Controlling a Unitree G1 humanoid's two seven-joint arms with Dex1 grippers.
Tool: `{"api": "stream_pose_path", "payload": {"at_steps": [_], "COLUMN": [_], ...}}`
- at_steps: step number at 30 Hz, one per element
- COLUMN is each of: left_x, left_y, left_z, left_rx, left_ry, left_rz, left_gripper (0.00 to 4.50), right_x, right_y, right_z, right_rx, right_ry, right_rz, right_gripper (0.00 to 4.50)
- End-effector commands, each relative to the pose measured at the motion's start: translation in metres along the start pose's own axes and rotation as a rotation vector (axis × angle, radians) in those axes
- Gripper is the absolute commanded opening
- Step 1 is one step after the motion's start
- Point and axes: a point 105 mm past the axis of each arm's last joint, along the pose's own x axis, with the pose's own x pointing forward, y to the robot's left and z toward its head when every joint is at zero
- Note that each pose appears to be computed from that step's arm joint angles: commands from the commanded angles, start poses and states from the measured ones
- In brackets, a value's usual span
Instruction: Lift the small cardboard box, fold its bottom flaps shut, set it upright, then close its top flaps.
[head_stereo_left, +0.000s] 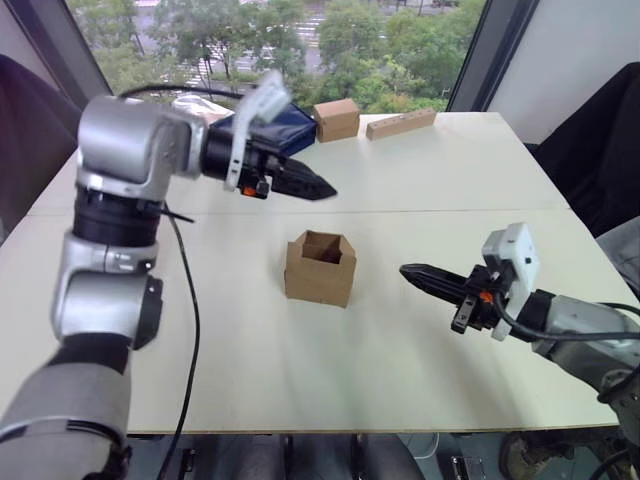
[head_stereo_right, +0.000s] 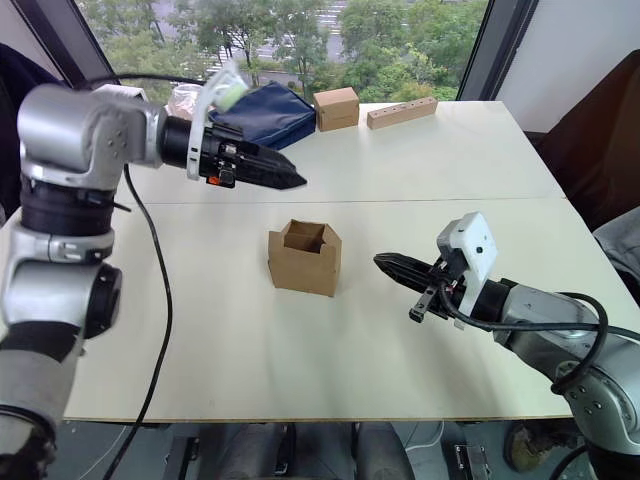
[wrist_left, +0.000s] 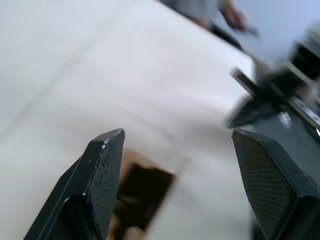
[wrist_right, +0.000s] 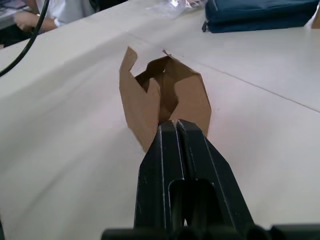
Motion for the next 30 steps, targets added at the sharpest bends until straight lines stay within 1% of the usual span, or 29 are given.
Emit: {"api": "stream_pose_path", "payload": {"at_steps": [1,2,4,5,6,7,8,9,10,11,13,15,17,19,22,24,26,30], "left_x": [-0.037,-0.043,-0.048,-0.049,-0.047,-0.046,-0.041,-0.038,-0.033,-0.027,-0.020,-0.015,-0.008,-0.005,-0.002,0.002,0.006,0.010], "left_y": [0.031,0.032,0.033,0.036,0.047,0.053,0.056,0.055,0.051,0.047,0.042,0.039,0.036,0.032,0.031,0.028,0.020,0.001], "left_z": [-0.002,-0.007,-0.014,-0.025,-0.051,-0.070,-0.097,-0.114,-0.128,-0.139,-0.152,-0.158,-0.160,-0.160,-0.163,-0.162,-0.161,-0.173], "left_rx": [0.084,0.085,0.082,0.096,0.150,0.195,0.238,0.264,0.234,0.193,0.154,0.131,0.083,0.075,0.082,0.066,0.060,0.080], "left_ry": [-0.188,-0.214,-0.234,-0.208,-0.107,-0.030,0.068,0.124,0.135,0.125,0.096,0.073,0.019,-0.012,-0.010,-0.030,-0.034,0.031], "left_rz": [0.246,0.262,0.272,0.303,0.394,0.446,0.463,0.460,0.431,0.399,0.376,0.366,0.355,0.341,0.341,0.326,0.280,0.187], "left_gripper": [2.28,1.79,0.89,0.46,0.07,0.07,0.07,0.07,0.07,0.07,0.07,0.07,0.07,0.07,0.07,0.07,0.07,0.07], "right_x": [0.003,0.005,0.006,0.008,0.013,0.017,0.023,0.027,0.033,0.038,0.046,0.049,0.053,0.055,0.060,0.065,0.068,0.074], "right_y": [-0.003,-0.003,-0.004,-0.006,-0.010,-0.013,-0.020,-0.024,-0.026,-0.025,-0.019,-0.018,-0.017,-0.016,-0.015,-0.016,-0.017,-0.017], "right_z": [0.003,-0.001,-0.005,-0.009,-0.016,-0.020,-0.030,-0.037,-0.040,-0.043,-0.050,-0.058,-0.062,-0.065,-0.068,-0.071,-0.072,-0.069], "right_rx": [-0.003,-0.004,-0.006,-0.011,-0.033,-0.051,-0.102,-0.142,-0.147,-0.152,-0.145,-0.146,-0.146,-0.152,-0.161,-0.174,-0.181,-0.172], "right_ry": [-0.010,0.010,0.031,0.046,0.073,0.093,0.144,0.178,0.181,0.188,0.196,0.213,0.215,0.217,0.222,0.228,0.228,0.197], "right_rz": [0.018,0.022,0.028,0.023,0.006,-0.006,-0.040,-0.061,-0.069,-0.061,-0.023,-0.015,-0.010,0.003,0.010,0.010,0.007,0.014], "right_gripper": [0.00,0.00,0.00,0.00,0.00,0.00,0.00,0.00,0.00,0.00,0.00,0.00,0.00,0.00,0.00,0.00,0.00,0.00]}}
